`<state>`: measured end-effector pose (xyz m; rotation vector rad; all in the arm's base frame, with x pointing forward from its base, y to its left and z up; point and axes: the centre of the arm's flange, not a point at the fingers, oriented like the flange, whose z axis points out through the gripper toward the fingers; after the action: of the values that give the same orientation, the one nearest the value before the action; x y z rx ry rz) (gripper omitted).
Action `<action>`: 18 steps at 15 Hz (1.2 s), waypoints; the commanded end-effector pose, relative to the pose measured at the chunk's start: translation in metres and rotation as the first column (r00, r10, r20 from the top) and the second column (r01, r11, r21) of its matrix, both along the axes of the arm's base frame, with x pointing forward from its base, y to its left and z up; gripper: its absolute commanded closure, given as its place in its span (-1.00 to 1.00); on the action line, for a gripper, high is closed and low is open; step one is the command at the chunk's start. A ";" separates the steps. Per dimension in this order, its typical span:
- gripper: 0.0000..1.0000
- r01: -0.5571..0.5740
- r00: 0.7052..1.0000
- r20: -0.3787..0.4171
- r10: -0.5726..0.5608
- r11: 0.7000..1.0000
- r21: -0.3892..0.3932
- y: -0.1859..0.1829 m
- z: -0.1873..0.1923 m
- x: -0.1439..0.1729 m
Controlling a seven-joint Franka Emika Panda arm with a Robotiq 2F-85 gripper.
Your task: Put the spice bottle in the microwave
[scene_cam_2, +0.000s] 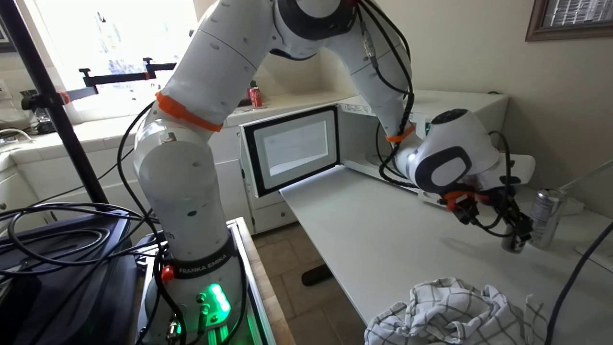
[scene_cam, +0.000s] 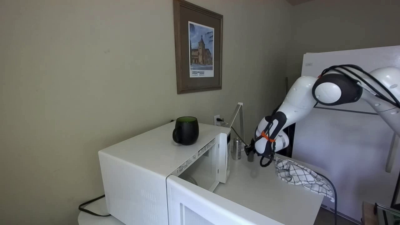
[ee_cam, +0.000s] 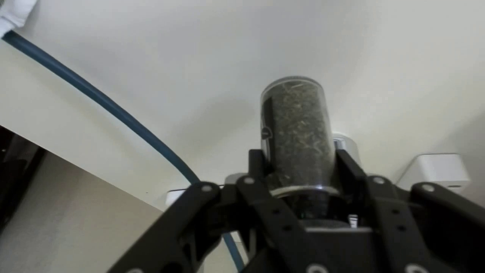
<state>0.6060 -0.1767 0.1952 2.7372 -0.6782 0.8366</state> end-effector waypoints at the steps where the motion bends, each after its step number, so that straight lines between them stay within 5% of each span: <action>1: 0.54 -0.161 0.985 -0.053 0.166 0.983 0.087 0.022 0.067 -0.043; 7: 0.54 -0.404 0.905 -0.046 0.422 0.890 0.211 0.046 0.119 -0.084; 8: 0.04 -0.349 0.932 -0.050 0.358 0.928 0.133 0.073 0.102 -0.048; 13: 0.04 -0.398 0.911 -0.049 0.410 0.903 0.162 0.089 0.122 -0.060; 14: 0.54 -0.398 0.910 -0.051 0.411 0.903 0.163 0.088 0.121 -0.061; 18: 0.54 -0.523 0.840 -0.049 0.541 0.830 0.192 0.144 0.123 -0.092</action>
<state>0.5446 -0.0693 0.3140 3.1033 -0.0758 0.7609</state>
